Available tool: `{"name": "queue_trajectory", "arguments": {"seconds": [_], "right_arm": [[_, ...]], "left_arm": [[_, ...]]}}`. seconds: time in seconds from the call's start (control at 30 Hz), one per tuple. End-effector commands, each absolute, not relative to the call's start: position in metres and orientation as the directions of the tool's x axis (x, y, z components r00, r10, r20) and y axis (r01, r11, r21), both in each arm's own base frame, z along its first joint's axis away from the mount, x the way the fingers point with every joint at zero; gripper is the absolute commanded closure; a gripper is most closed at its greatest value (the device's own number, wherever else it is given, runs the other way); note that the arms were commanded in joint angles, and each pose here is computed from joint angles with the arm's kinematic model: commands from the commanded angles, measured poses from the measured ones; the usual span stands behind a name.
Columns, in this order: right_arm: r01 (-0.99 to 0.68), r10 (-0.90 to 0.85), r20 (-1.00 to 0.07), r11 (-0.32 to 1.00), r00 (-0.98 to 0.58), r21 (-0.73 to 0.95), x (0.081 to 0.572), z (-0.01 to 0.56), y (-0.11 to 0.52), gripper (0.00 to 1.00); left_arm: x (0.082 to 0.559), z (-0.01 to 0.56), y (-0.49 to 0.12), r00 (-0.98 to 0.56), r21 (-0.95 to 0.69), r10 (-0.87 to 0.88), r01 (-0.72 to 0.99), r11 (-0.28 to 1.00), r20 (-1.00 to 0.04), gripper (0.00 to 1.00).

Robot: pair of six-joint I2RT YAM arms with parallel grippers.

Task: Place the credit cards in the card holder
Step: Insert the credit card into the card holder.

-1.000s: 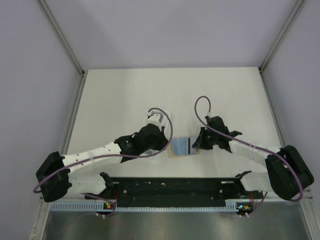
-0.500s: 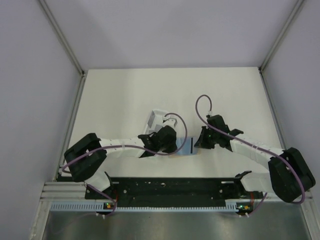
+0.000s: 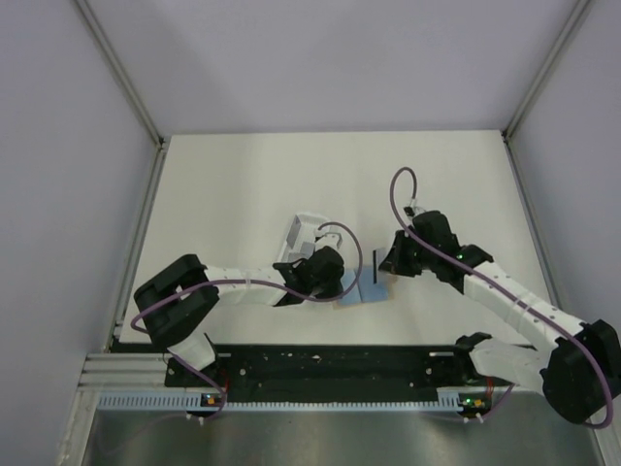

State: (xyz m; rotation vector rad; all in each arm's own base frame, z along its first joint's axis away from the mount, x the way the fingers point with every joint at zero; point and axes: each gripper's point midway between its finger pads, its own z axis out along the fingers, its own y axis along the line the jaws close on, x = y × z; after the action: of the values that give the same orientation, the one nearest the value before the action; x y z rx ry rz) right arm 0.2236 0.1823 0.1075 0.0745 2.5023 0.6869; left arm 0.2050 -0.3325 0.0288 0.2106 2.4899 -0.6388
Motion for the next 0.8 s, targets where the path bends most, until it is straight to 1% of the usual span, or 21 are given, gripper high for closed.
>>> {"name": "queue_trajectory", "arguments": {"seconds": [0.0, 0.1, 0.27, 0.33, 0.47, 0.6, 0.77], "right_arm": [[-0.257, 0.088, -0.488, 0.763, -0.868, 0.593, 0.220, 0.125, 0.223, 1.00], [-0.330, -0.004, -0.493, 0.747, -0.870, 0.577, 0.214, 0.111, 0.237, 1.00], [-0.317, 0.000, -0.466, 0.733, -0.885, 0.602, 0.215, 0.092, 0.245, 1.00], [-0.301, -0.001, -0.456, 0.752, -0.890, 0.587, 0.216, 0.084, 0.244, 1.00], [-0.261, -0.016, -0.439, 0.824, -0.898, 0.504, 0.217, 0.066, 0.228, 1.00], [-0.218, -0.035, -0.439, 0.902, -0.898, 0.373, 0.220, 0.051, 0.202, 1.00], [-0.178, -0.055, -0.439, 0.953, -0.897, 0.245, 0.223, 0.049, 0.178, 1.00]], "left_arm": [[0.205, 0.026, -0.332, -0.829, -0.401, 0.003, 0.274, 0.874, -0.559, 1.00], [0.202, 0.022, -0.330, -0.835, -0.400, 0.008, 0.273, 0.875, -0.551, 1.00], [0.198, 0.017, -0.324, -0.842, -0.403, 0.000, 0.258, 0.878, -0.540, 1.00], [0.197, 0.015, -0.321, -0.843, -0.402, -0.005, 0.251, 0.880, -0.538, 1.00], [0.195, 0.013, -0.317, -0.844, -0.403, -0.014, 0.241, 0.883, -0.536, 1.00], [0.194, 0.012, -0.314, -0.845, -0.396, -0.010, 0.240, 0.886, -0.535, 1.00], [0.195, 0.009, -0.312, -0.845, -0.384, -0.005, 0.238, 0.892, -0.535, 1.00]]}}
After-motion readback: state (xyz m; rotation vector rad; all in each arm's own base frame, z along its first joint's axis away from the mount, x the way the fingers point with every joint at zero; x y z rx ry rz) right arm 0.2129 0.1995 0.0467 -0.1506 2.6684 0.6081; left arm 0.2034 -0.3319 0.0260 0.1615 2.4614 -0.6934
